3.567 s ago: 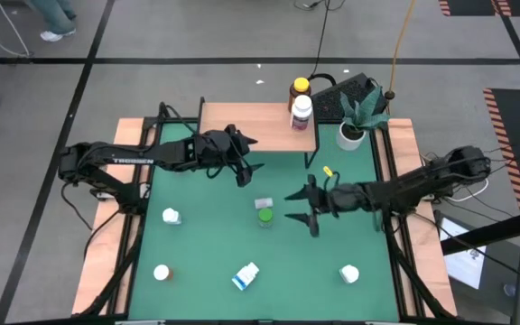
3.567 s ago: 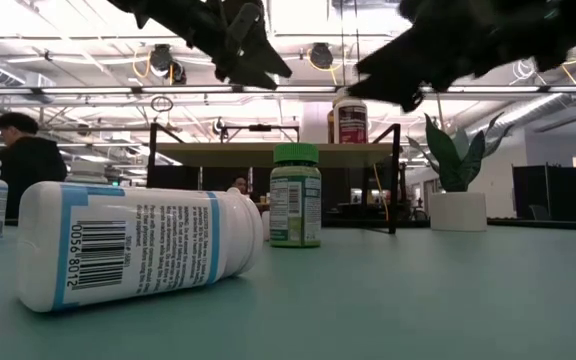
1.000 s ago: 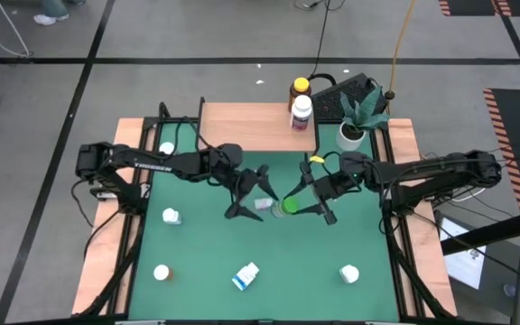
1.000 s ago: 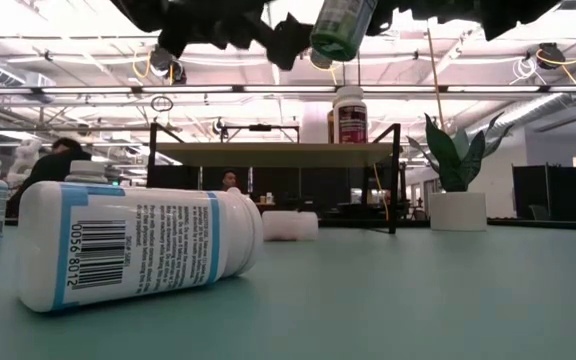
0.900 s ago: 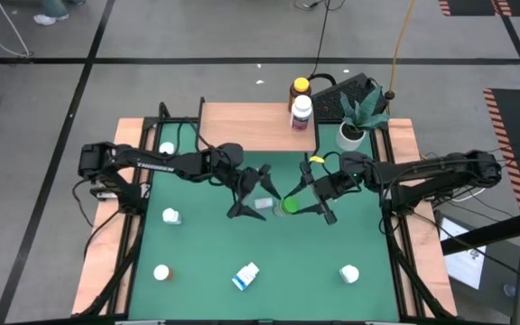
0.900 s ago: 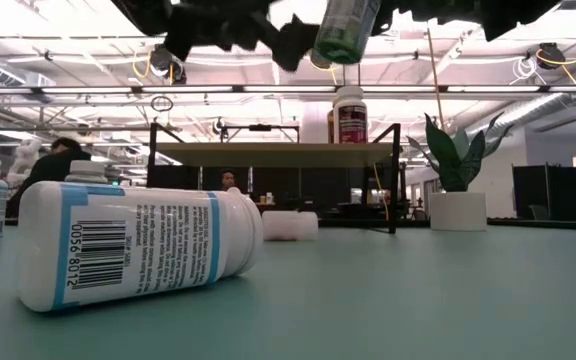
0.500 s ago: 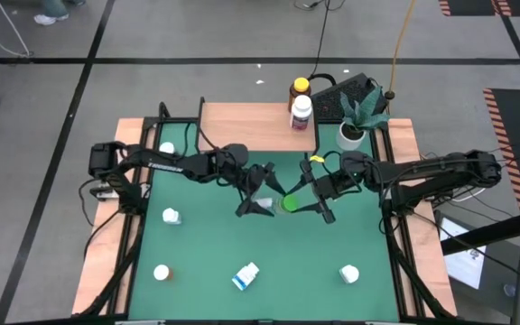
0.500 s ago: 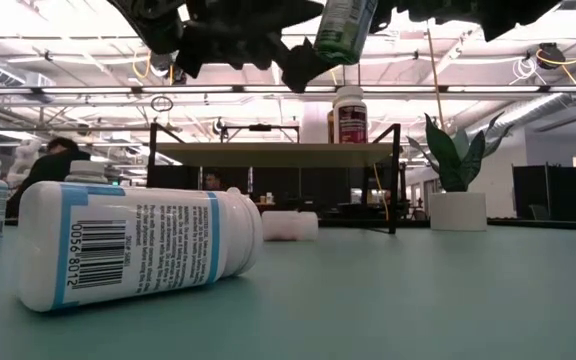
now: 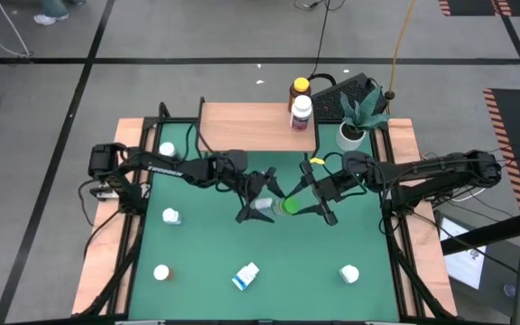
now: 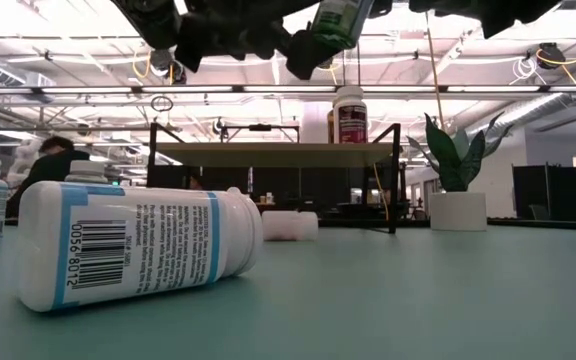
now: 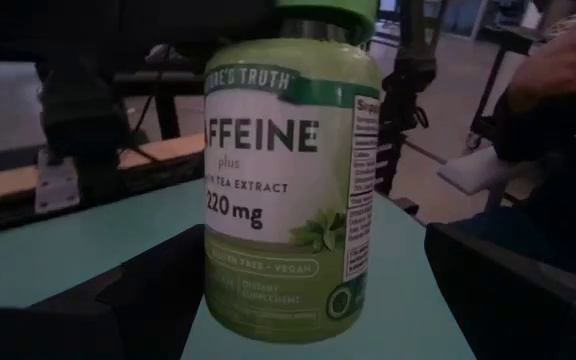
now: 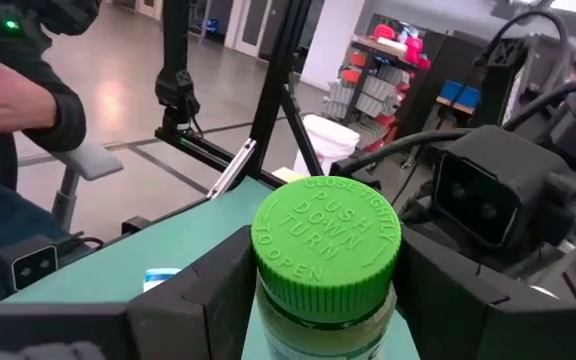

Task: Pick and place medicine bottles onto shelf by color
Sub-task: Put the small green pill bottle on the shelf

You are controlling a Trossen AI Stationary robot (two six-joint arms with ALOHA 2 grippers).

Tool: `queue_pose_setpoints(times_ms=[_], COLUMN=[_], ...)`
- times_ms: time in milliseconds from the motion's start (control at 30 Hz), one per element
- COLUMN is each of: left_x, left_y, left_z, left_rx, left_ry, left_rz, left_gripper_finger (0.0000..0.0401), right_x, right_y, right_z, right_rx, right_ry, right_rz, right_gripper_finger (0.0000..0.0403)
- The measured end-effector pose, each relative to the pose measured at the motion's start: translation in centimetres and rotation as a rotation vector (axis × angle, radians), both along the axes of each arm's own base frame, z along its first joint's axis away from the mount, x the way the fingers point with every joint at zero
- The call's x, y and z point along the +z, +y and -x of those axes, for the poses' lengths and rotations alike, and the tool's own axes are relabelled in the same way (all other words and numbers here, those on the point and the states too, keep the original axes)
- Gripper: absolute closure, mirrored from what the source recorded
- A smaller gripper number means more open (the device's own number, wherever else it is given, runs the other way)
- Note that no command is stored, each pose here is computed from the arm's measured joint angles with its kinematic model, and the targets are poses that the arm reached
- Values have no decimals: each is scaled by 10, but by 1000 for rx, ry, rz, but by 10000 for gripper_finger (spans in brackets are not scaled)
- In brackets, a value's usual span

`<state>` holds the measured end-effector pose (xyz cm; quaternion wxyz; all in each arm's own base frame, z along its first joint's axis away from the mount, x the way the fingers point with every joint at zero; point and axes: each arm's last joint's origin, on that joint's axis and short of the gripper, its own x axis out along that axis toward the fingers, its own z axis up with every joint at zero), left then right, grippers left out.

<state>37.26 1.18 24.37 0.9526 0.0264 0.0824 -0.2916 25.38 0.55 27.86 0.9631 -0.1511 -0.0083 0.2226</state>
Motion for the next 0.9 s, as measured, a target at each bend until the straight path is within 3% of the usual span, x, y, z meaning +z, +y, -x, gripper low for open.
queue_pose_setpoints(times_ms=[233, 467, 633, 733, 900], left_x=[3, 3, 2, 3, 4], left_y=[0, 3, 4, 7, 11], left_z=[-1, -2, -3, -3, -3], left_rx=[9, 125, 201, 275, 430], left_ry=[-25, -22, -21, -22, -28], left_rz=[4, -12, -37, -57, -121], left_gripper_finger=[42, 112, 149, 146, 107], right_x=[1, 3, 4, 4, 4], right_y=[0, 0, -3, -5, -8], right_z=[0, 0, -2, -2, -3], right_rx=[-2, -11, -116, -193, -283], right_ry=[-10, -27, -13, 4, 6], right_rz=[-2, 0, -64, -121, -139], right_gripper_finger=[200, 200, 200, 200, 200])
